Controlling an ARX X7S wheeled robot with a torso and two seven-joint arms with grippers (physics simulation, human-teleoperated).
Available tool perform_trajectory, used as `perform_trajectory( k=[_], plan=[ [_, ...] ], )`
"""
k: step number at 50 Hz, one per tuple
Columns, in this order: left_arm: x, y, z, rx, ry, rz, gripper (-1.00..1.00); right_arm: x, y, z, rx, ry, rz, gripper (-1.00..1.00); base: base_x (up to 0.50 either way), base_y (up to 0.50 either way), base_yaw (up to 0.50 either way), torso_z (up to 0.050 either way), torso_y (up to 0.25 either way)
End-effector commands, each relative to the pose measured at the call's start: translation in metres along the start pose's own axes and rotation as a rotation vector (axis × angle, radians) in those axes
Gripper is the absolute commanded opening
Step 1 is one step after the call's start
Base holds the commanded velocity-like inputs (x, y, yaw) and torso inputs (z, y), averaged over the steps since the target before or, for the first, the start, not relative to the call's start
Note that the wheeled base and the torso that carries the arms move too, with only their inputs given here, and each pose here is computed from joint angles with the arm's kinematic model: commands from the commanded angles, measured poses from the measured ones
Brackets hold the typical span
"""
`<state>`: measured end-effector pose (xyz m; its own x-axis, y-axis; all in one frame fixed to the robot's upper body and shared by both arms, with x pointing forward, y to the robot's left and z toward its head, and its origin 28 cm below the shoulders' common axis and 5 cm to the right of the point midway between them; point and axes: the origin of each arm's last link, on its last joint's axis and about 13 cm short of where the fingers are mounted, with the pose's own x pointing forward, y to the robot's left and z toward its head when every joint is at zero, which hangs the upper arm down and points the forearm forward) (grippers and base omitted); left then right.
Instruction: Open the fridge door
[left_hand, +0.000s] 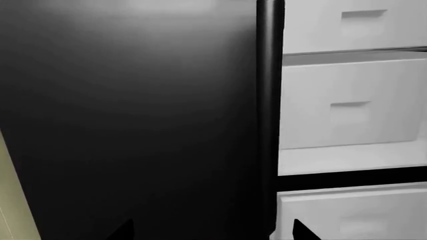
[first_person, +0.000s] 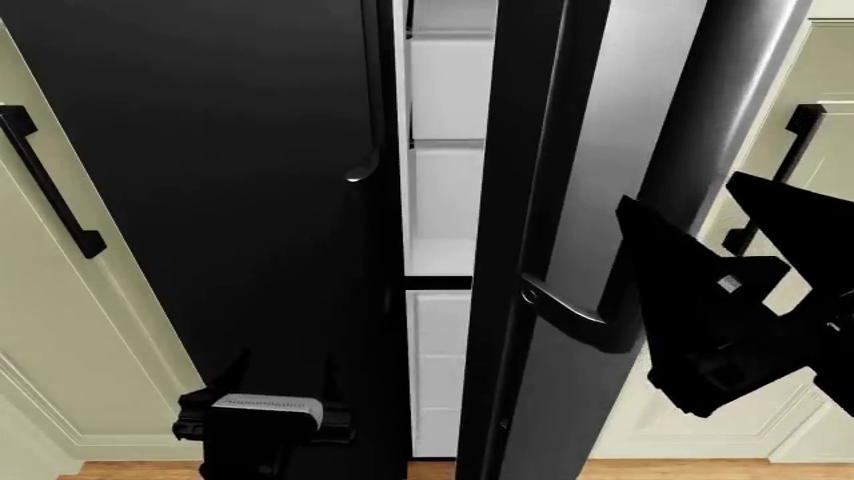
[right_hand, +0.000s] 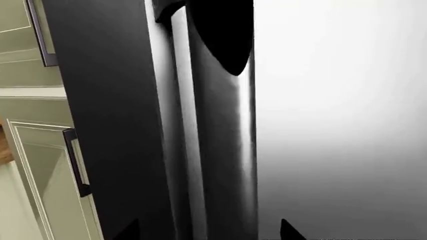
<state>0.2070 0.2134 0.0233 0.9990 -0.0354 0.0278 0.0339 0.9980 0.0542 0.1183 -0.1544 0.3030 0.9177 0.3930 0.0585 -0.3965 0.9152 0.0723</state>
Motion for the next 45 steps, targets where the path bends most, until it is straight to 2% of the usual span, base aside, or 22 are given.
perform_trajectory(
  k=[1,8,14,15,16,17,18,19,21,24,26,27,29,37,45],
  plan=[
    [-0.002,0.000,0.001,0.001,-0.002,-0.003,1.00,-0.014,0.014,0.009,-0.027,-0.014,-0.038,1.00,0.00,0.00,0.00,0.000,0.000],
    [-0.004,-0.001,0.001,0.003,-0.004,-0.006,1.00,-0.034,0.027,0.029,-0.050,-0.035,-0.065,1.00,0.00,0.00,0.00,0.000,0.000],
    [-0.005,-0.002,0.002,0.004,-0.006,-0.010,1.00,-0.069,0.046,0.044,-0.080,-0.085,-0.072,1.00,0.00,0.00,0.00,0.000,0.000],
    [-0.006,-0.002,0.002,0.004,-0.007,-0.010,1.00,-0.065,0.043,0.053,-0.076,0.081,-0.036,1.00,0.00,0.00,0.00,0.000,0.000],
    [-0.006,-0.002,0.002,0.004,-0.007,-0.010,1.00,-0.050,0.040,0.038,-0.264,0.039,0.190,1.00,0.00,0.00,0.00,0.000,0.000],
    [-0.006,-0.002,0.002,0.004,-0.008,-0.010,1.00,-0.046,0.032,0.030,-0.331,0.047,0.307,1.00,0.00,0.00,0.00,0.000,0.000],
    [-0.006,-0.002,0.002,0.004,-0.008,-0.011,1.00,-0.058,0.030,0.029,-0.253,0.125,0.234,1.00,0.00,0.00,0.00,0.000,0.000],
    [-0.007,-0.002,0.002,0.004,-0.009,-0.011,1.00,-0.068,0.029,0.027,-0.178,0.185,0.261,1.00,0.00,0.00,0.00,0.000,0.000],
    [-0.007,-0.002,0.003,0.003,-0.010,-0.010,1.00,-0.075,0.028,0.025,-0.094,0.181,0.204,1.00,0.00,0.00,0.00,0.000,0.000],
    [-0.007,-0.002,0.003,0.001,-0.012,-0.008,1.00,-0.085,0.030,0.025,-0.018,0.176,0.106,1.00,0.00,0.00,0.00,0.000,0.000],
    [-0.007,-0.002,0.003,0.001,-0.012,-0.009,1.00,-0.088,0.033,0.026,0.003,0.170,0.049,1.00,0.00,0.00,0.00,0.000,0.000],
    [-0.007,-0.002,0.003,0.001,-0.012,-0.009,1.00,-0.092,0.037,0.029,-0.031,0.092,0.031,1.00,0.00,0.00,0.00,0.000,0.000],
    [-0.007,-0.002,0.003,0.000,-0.013,-0.009,1.00,-0.105,0.047,0.033,-0.146,-0.169,0.018,1.00,0.00,0.00,0.00,0.000,0.000],
    [-0.007,-0.001,0.004,-0.003,-0.013,-0.007,1.00,-0.093,0.056,0.046,-0.151,-0.178,0.095,1.00,0.00,0.00,0.00,0.000,0.000],
    [-0.006,0.000,0.005,-0.007,-0.014,-0.007,1.00,-0.089,0.055,0.048,-0.155,-0.203,0.142,1.00,0.00,0.00,0.00,0.000,0.000]
  ],
)
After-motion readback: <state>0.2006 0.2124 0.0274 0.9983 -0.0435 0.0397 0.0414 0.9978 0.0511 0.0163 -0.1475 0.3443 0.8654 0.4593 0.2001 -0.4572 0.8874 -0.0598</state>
